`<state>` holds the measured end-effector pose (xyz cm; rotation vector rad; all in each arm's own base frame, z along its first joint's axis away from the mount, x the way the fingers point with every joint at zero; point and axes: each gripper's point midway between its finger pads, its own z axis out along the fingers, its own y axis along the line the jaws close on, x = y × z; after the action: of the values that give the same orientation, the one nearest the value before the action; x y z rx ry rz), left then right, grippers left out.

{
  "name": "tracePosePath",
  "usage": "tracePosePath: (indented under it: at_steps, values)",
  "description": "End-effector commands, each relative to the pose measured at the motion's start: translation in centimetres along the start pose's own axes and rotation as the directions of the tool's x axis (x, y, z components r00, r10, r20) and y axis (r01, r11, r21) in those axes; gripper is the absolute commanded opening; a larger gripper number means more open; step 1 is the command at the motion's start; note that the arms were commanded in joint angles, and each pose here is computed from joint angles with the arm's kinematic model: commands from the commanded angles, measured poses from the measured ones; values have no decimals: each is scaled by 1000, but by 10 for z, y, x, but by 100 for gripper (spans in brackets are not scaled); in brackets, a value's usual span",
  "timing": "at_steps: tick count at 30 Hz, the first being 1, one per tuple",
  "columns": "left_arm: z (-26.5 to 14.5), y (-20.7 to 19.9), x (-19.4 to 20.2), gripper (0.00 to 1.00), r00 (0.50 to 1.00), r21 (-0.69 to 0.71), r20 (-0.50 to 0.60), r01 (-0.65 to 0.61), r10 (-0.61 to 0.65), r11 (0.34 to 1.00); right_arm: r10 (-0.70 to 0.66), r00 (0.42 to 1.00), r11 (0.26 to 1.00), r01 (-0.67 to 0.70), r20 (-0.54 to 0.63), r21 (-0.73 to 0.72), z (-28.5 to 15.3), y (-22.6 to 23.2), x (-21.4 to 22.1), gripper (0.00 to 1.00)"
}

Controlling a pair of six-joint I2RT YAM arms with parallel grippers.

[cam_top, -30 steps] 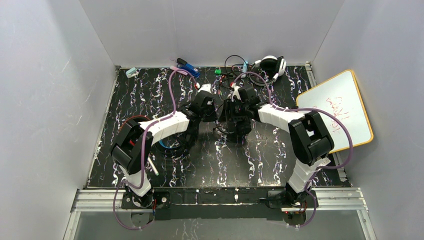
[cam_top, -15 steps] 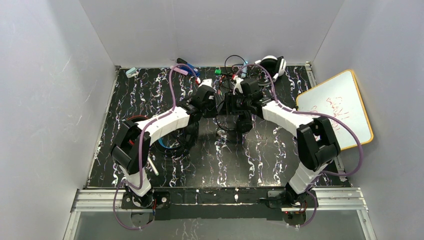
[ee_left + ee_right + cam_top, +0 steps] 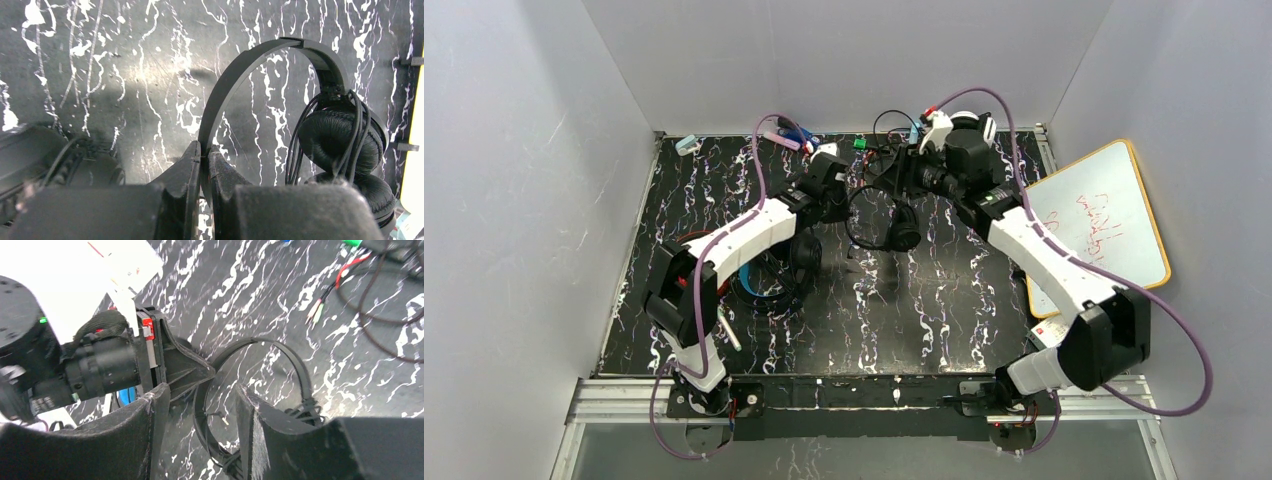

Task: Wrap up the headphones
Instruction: Wrap the headphones cable around the headphones, then place the headphones at the center of the board.

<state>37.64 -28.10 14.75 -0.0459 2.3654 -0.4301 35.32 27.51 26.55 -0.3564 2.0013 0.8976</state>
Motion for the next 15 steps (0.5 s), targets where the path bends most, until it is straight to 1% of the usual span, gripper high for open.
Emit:
tracePosePath:
  at_steps: [1,5,9,12,15]
  values:
    - [-24,5,-48,0,995,6,81,60,-60,998,-52,980,998,43,193,52,-25,3,-45,60]
    - [-37,32,-77,0,988,-31,120,106,-102,994,-73,967,994,52,246,93,-37,-2,-52,61]
    - [-54,57,-104,0,979,-67,153,144,-133,987,-79,964,992,50,254,119,-42,-7,-49,61]
    - [-66,78,-119,0,974,-113,172,170,-149,979,-81,965,990,49,251,131,-44,-10,-45,61]
    - [-74,103,-124,0,971,-161,165,202,-176,966,-83,963,989,47,257,140,-48,-12,-43,61]
